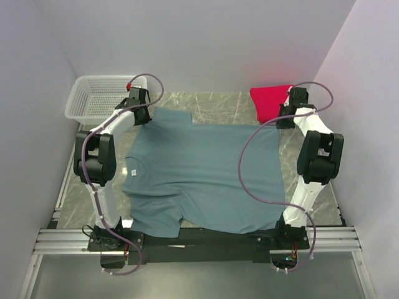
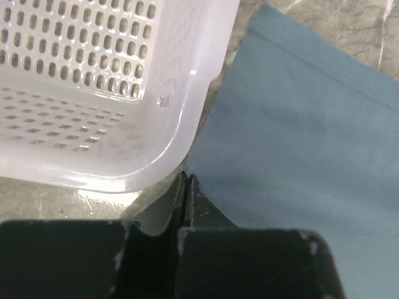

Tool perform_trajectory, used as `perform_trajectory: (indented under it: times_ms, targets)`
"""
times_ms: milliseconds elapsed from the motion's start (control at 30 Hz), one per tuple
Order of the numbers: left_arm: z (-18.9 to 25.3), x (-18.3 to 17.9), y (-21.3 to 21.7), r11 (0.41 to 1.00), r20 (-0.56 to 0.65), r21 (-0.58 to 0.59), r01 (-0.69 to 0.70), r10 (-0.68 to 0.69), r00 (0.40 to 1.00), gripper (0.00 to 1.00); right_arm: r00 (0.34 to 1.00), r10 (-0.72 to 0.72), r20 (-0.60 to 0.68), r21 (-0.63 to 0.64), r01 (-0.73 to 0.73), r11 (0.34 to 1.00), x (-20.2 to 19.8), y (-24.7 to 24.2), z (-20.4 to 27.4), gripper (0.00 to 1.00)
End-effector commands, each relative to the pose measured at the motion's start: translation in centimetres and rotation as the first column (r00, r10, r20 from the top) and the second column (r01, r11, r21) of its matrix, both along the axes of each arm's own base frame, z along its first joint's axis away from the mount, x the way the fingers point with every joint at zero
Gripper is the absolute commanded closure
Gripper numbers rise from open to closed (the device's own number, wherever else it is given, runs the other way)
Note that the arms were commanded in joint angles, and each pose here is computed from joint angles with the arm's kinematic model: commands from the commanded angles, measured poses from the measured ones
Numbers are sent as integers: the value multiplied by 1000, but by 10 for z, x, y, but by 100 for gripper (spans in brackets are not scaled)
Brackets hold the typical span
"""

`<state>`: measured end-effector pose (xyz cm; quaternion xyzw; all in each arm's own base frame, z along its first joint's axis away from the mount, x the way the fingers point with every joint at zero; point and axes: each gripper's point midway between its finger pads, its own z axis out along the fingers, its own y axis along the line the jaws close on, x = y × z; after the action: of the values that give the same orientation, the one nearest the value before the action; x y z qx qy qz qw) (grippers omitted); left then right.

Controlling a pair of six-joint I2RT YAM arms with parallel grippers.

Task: Fold and stack the t-shirts
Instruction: Fold the tshirt

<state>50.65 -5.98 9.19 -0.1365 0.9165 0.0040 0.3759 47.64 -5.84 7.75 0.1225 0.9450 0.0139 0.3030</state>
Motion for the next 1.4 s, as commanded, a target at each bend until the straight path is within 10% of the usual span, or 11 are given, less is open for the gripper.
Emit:
perform_trajectory:
  times_ms: [0,1367]
  targets:
    - [34,16,6,1000,78,18,13,-14,997,99,992,-39,124,-35,43,998,13,-18,59,100]
    - [17,-98,57,975,-45,119,-188,195,980,99,914,-364,-178,74,382,921,-127,-12,22,100]
